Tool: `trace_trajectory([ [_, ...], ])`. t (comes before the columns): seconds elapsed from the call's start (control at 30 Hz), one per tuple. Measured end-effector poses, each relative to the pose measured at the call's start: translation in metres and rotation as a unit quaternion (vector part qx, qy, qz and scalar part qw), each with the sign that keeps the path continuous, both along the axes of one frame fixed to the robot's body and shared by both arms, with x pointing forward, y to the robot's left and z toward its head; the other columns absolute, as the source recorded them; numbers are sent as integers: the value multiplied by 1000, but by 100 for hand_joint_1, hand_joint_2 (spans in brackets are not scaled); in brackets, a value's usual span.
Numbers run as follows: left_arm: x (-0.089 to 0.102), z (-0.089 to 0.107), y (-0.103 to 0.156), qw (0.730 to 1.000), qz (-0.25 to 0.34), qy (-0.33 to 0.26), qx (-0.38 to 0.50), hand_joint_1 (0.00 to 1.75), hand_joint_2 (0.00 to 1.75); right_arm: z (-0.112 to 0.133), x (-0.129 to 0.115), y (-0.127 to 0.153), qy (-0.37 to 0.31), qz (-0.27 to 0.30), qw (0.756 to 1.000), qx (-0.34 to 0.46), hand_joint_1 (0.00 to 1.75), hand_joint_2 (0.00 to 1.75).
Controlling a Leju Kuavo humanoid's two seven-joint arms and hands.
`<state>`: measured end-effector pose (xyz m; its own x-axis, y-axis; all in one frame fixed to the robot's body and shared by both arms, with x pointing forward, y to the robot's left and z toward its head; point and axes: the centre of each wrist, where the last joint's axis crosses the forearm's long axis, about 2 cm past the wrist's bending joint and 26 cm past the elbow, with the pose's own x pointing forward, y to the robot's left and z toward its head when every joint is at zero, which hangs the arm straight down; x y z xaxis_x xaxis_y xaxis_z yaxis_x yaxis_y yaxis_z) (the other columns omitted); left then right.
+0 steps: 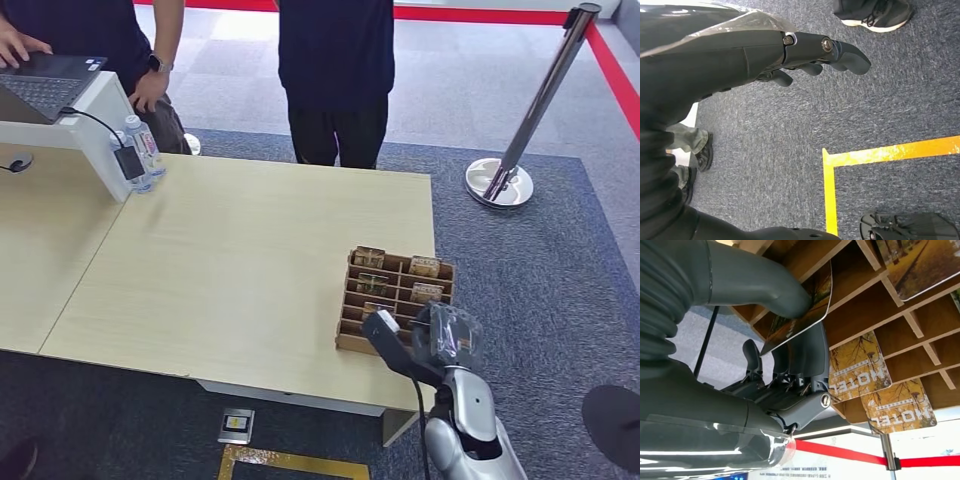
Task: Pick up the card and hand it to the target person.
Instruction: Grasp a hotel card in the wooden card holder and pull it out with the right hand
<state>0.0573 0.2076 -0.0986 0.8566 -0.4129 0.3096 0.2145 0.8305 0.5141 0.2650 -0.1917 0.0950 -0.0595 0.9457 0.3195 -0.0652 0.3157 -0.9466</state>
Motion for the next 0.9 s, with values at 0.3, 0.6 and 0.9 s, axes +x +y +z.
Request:
trace_trajectory([
  [0.3,0,0,0,1000,-2,1,0,0,175,0,-3,3,0,5,1000,3,150,175],
  [0.6,0,0,0,1000,-4,1,0,0,175,8,-1,4,-18,16,1000,5,175,175],
  [0.9,0,0,0,1000,-4,2,0,0,175,31,18,7,-58,31,998,10,175,175],
])
